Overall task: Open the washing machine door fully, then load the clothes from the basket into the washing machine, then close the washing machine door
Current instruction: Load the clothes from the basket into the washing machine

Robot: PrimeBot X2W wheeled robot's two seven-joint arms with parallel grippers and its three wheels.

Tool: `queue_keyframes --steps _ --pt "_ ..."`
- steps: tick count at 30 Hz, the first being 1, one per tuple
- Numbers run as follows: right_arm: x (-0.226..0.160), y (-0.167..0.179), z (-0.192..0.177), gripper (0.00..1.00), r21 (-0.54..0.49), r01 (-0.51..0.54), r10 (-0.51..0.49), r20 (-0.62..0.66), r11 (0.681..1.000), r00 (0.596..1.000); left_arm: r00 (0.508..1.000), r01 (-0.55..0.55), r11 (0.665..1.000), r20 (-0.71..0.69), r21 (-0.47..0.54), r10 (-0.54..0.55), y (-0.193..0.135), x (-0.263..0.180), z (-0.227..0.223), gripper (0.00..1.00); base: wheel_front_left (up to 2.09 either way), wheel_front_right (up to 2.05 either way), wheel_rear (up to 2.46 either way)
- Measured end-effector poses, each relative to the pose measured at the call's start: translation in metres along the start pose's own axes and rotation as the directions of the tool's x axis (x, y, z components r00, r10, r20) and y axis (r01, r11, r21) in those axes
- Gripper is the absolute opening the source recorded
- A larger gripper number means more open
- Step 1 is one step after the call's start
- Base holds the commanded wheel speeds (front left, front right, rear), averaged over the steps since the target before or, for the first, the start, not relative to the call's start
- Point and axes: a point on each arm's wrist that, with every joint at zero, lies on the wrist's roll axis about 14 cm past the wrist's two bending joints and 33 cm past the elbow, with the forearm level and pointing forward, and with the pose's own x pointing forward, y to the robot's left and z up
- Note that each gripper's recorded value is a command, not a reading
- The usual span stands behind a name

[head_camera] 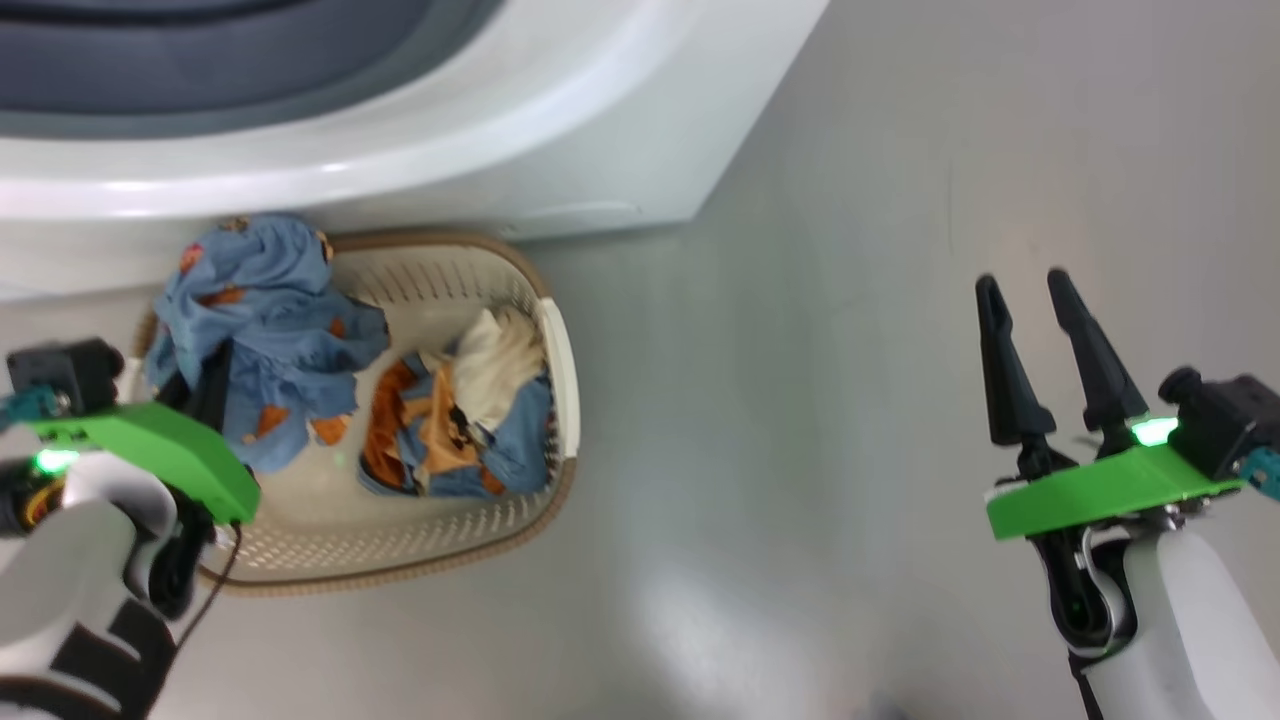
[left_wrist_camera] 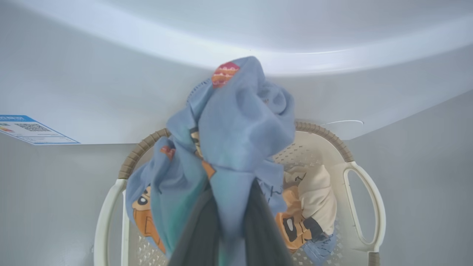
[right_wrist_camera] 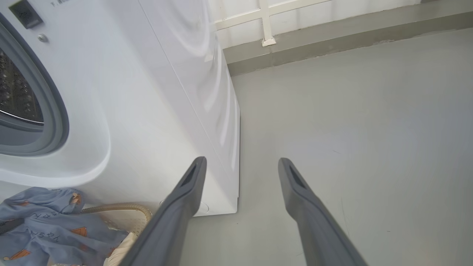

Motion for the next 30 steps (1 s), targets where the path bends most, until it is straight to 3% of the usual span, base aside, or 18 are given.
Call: queue_keyframes --steps 14,25,30 --pt "-0.044 0.009 0.035 1.0 0.001 -0.038 0.038 0.047 0.999 0.998 0.958 -0.041 0.999 0.282 -0.022 0.046 -0.016 -0.097 0.053 0.0 0.0 0.0 0.0" --pt "-0.074 0.011 0.052 1.0 -0.006 -0.053 0.054 0.082 0.999 0.995 0.87 -0.1 0.995 0.487 0.019 0.079 -0.023 -0.175 0.084 0.0 0.0 0.0 0.0" --pt "-0.085 0.008 0.059 1.0 -0.008 -0.047 0.048 0.1 0.999 0.994 0.828 -0.127 0.992 0.548 -0.021 0.118 -0.023 -0.207 0.085 0.0 0.0 0.0 0.0"
